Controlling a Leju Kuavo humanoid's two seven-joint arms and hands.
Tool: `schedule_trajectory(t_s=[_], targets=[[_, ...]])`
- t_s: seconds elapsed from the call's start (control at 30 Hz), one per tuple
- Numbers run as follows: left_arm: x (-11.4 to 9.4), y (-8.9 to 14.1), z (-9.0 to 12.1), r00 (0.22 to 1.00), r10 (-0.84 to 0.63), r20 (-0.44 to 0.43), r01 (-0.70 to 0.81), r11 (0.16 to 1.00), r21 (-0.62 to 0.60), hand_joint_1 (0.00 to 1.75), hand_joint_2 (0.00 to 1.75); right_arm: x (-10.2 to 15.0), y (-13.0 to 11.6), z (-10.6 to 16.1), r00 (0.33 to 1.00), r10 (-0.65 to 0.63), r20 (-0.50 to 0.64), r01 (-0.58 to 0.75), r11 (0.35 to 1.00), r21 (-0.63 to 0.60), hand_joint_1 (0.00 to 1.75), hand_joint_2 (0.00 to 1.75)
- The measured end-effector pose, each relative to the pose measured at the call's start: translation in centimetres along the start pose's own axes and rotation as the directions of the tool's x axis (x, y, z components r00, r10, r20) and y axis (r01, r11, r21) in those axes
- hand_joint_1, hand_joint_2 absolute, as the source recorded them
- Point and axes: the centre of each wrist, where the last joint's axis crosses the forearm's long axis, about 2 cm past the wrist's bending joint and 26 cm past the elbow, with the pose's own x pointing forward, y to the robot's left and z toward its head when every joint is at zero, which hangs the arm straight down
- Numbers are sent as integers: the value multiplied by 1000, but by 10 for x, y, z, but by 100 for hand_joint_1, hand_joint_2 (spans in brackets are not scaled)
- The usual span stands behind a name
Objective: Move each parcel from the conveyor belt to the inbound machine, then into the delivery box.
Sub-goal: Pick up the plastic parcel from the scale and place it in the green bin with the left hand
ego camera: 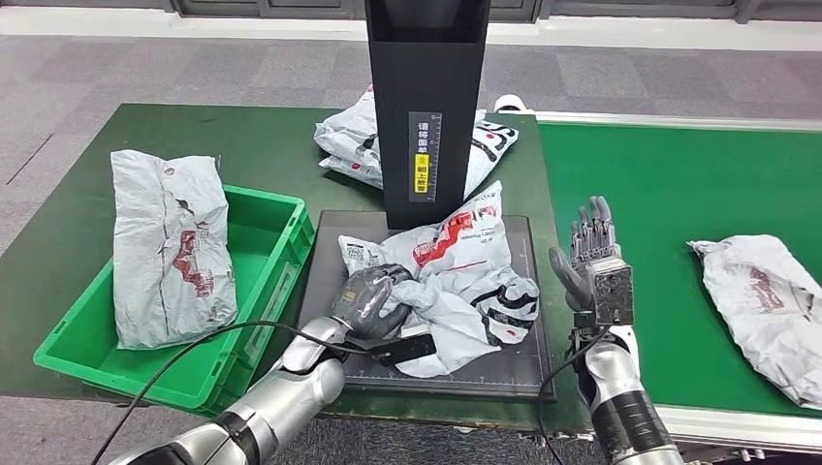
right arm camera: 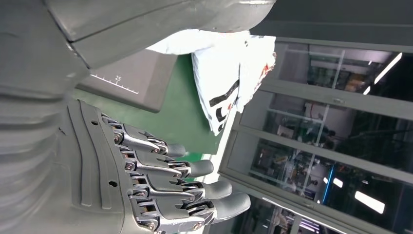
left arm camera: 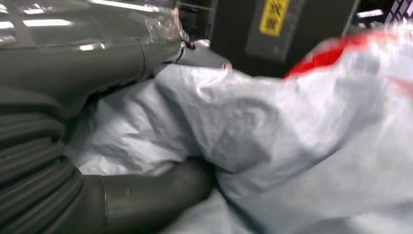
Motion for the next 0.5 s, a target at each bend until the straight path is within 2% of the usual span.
schedule_trajectory(t_s=[0.1, 0.23, 0.37, 0.5], targets=[[-5, 14, -7, 1000, 26, 7, -27, 994, 107, 175, 175, -1, 0, 1, 1000, -3, -6, 3, 1000, 2, 0, 175], [-12, 45, -23, 1000, 12, 6, -13, 971, 239, 175, 175, -2, 2, 1, 1000, -12, -13, 12, 1000, -1, 0, 175], [-13, 66, -33, 999, -42, 1, 39, 951, 308, 175, 175, -2, 2, 0, 1000, -22, -19, 22, 1000, -2, 0, 175], [-13, 76, -37, 998, -59, 1, 55, 939, 340, 175, 175, -3, 3, 0, 999, -25, -22, 25, 1000, -2, 0, 175]])
